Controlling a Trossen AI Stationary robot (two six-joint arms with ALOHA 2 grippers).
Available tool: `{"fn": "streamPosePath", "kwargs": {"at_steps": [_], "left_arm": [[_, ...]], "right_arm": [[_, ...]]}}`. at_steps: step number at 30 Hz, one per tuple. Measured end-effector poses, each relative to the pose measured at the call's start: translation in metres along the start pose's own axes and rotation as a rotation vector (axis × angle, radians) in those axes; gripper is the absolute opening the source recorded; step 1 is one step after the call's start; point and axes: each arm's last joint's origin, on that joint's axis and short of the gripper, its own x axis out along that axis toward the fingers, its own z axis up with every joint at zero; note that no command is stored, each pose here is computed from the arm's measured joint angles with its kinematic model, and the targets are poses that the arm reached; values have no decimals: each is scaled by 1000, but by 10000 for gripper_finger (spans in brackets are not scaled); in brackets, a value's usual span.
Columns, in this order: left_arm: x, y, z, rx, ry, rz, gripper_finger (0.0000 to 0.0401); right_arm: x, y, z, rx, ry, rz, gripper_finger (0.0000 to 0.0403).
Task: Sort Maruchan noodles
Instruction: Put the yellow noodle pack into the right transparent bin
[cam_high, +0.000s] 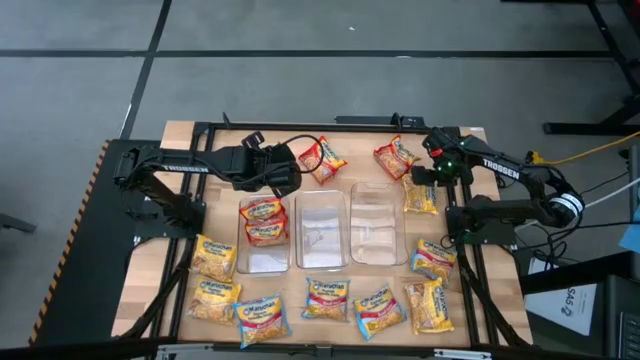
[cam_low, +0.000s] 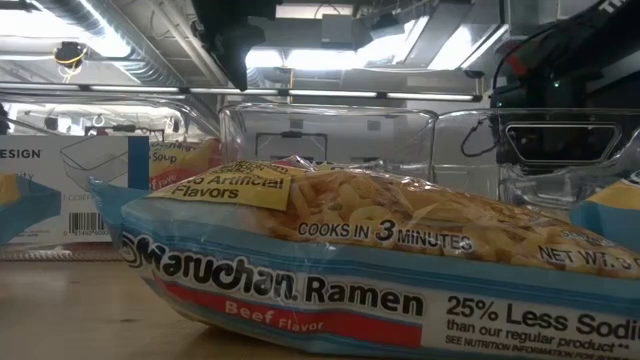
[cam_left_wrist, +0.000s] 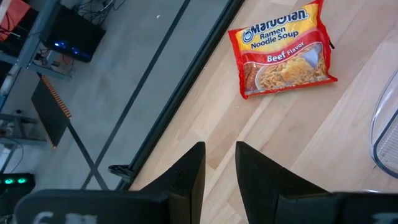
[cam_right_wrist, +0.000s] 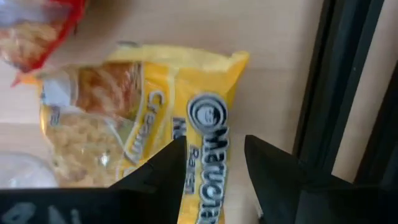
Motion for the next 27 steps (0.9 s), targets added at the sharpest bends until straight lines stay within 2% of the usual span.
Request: {"fn": "streamPosePath", "kwargs": {"at_steps": [6, 13, 22, 27], "left_arm": [[0, 0, 0, 0, 0, -1, 82], [0, -2, -1, -2, 19, -48, 82], [0, -2, -1, -1, 19, -50, 82], [0, -2, -1, -1, 19, -49, 82]], "right_arm": [[1, 3, 4, 0, -28, 44, 168], [8, 3, 7, 30, -22, -23, 168], [23, 8, 13, 16, 59, -44, 166], [22, 10, 15, -37, 42, -26, 124]]}}
